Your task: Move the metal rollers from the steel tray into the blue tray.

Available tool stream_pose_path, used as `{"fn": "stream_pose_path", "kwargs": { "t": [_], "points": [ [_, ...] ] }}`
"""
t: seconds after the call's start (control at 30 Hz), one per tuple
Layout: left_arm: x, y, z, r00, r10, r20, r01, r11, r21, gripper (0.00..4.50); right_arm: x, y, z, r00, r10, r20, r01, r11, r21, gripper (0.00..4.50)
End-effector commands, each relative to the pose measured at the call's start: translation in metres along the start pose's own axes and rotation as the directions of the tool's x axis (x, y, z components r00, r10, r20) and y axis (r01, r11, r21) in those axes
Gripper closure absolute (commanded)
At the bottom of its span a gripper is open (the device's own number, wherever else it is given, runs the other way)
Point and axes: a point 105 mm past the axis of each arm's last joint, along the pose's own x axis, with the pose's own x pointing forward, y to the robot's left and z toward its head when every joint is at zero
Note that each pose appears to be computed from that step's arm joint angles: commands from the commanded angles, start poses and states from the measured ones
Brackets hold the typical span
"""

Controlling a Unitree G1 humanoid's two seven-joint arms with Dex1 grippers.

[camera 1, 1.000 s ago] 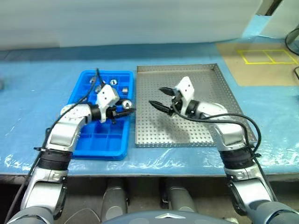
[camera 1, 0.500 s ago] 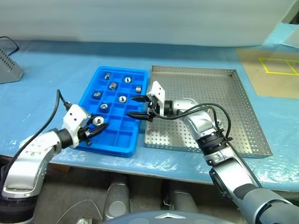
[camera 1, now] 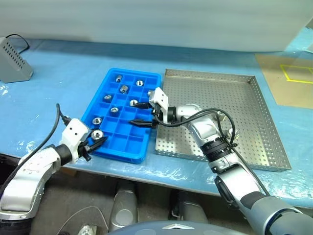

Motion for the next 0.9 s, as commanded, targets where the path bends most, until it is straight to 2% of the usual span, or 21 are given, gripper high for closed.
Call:
{"fn": "stream_pose_path", "kwargs": {
  "t": [0.03,0.07,0.17,0.37,0.47,0.53,0.67,0.77,0.9],
  "points": [
    [0.003,0.003,-0.002,1.000,0.011,-0.014,-0.010,1.000,0.028,1.12,-0.005,-0.004,0.012,0.999,-0.020,0.028,0.021,0.999,-0.044,0.80],
    [0.004,0.002,-0.002,1.000,0.000,-0.017,0.001,1.000,0.030,0.82,-0.007,-0.005,0.012,0.999,-0.028,0.030,0.030,0.999,-0.041,0.80],
    [0.010,0.008,0.007,1.000,-0.003,0.012,0.002,0.999,0.047,0.82,-0.012,-0.007,0.015,0.997,-0.058,0.041,0.059,0.998,-0.037,0.80],
    [0.034,0.021,0.057,0.984,-0.025,0.175,0.012,0.997,0.076,0.82,-0.033,-0.022,0.021,0.985,-0.166,0.055,0.168,0.985,-0.039,0.80],
    [0.047,0.019,0.080,0.967,-0.087,0.238,0.071,0.995,0.077,0.82,-0.048,-0.032,0.022,0.970,-0.237,0.055,0.240,0.970,-0.038,0.80],
    [0.057,0.012,0.089,0.951,-0.184,0.247,0.164,0.981,0.103,0.82,-0.068,-0.041,0.018,0.945,-0.325,0.039,0.327,0.944,-0.040,0.80],
    [0.076,0.008,0.102,0.928,-0.255,0.271,0.229,0.966,0.123,0.82,-0.094,-0.052,0.007,0.890,-0.455,0.016,0.455,0.890,-0.021,0.80],
    [0.090,-0.011,0.115,0.882,-0.361,0.303,0.335,0.932,0.138,0.82,-0.120,-0.063,-0.011,0.810,-0.586,-0.019,0.586,0.810,0.008,0.80],
    [0.100,-0.039,0.113,0.831,-0.484,0.273,0.452,0.875,0.173,0.82,-0.136,-0.057,-0.029,0.778,-0.626,-0.062,0.628,0.778,0.024,0.80]
  ]
}}
